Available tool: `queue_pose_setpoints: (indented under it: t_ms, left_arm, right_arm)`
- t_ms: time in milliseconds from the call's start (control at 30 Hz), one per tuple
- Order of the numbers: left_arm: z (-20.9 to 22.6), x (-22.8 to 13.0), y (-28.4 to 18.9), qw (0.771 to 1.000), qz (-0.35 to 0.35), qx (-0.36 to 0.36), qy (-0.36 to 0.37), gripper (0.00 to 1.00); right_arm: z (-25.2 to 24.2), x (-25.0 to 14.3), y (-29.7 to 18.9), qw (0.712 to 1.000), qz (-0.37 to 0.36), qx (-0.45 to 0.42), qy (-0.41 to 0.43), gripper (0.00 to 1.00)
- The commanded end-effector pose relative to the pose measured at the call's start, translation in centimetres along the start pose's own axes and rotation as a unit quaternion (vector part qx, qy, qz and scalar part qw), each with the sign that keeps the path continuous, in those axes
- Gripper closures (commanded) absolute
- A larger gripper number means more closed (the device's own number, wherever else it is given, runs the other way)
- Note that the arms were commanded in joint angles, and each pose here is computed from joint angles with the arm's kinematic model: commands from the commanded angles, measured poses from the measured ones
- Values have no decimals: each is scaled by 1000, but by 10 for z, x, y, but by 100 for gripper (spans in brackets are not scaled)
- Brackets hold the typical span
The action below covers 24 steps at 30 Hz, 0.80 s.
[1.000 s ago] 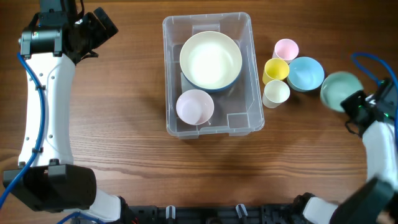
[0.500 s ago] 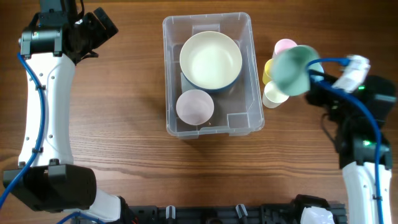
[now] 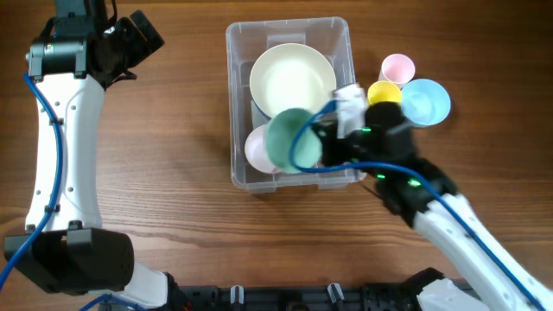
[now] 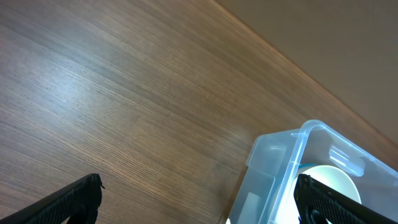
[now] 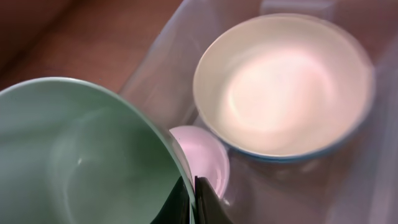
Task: Pack container
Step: 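Lift the mint green bowl and place it onto the pink bowl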
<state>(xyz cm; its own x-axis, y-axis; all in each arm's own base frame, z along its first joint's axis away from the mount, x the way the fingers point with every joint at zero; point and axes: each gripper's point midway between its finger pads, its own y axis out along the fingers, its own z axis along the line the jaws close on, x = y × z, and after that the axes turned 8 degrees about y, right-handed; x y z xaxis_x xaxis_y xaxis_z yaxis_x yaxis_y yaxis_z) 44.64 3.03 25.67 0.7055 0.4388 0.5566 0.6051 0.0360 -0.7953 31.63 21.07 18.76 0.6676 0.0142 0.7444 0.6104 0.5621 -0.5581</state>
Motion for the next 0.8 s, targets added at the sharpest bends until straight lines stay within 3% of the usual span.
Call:
queue_pose_setpoints:
  t_ms: [0, 167, 233, 467, 567, 633, 667, 767]
  left_arm:
    - [-3, 6, -12, 1000, -14, -10, -6, 0]
    - [-3, 6, -12, 1000, -14, -10, -6, 0]
    - [-3, 6, -12, 1000, -14, -10, -6, 0]
    - [-3, 6, -12, 1000, -14, -10, -6, 0]
    - [-3, 6, -12, 1000, -14, -10, -6, 0]
    - [-3, 6, -12, 1000, -14, -10, -6, 0]
    - [-3, 6, -12, 1000, -14, -10, -6, 0]
    - [-3, 6, -12, 1000, -14, -10, -6, 0]
  right_arm:
    - [8, -10, 28, 999, 14, -16, -28, 96]
    - [18, -21, 52, 999, 24, -3, -40, 95]
    - [16, -18, 55, 999, 15, -8, -42, 89]
    - [16, -8, 55, 999, -7, -13, -44, 90]
    - [16, -8, 55, 999, -7, -13, -44, 84]
    - [16, -8, 55, 999, -7, -13, -44, 66]
    - [16, -8, 55, 999, -7, -13, -44, 62]
    - [12, -7, 55, 999, -9, -23, -44, 55]
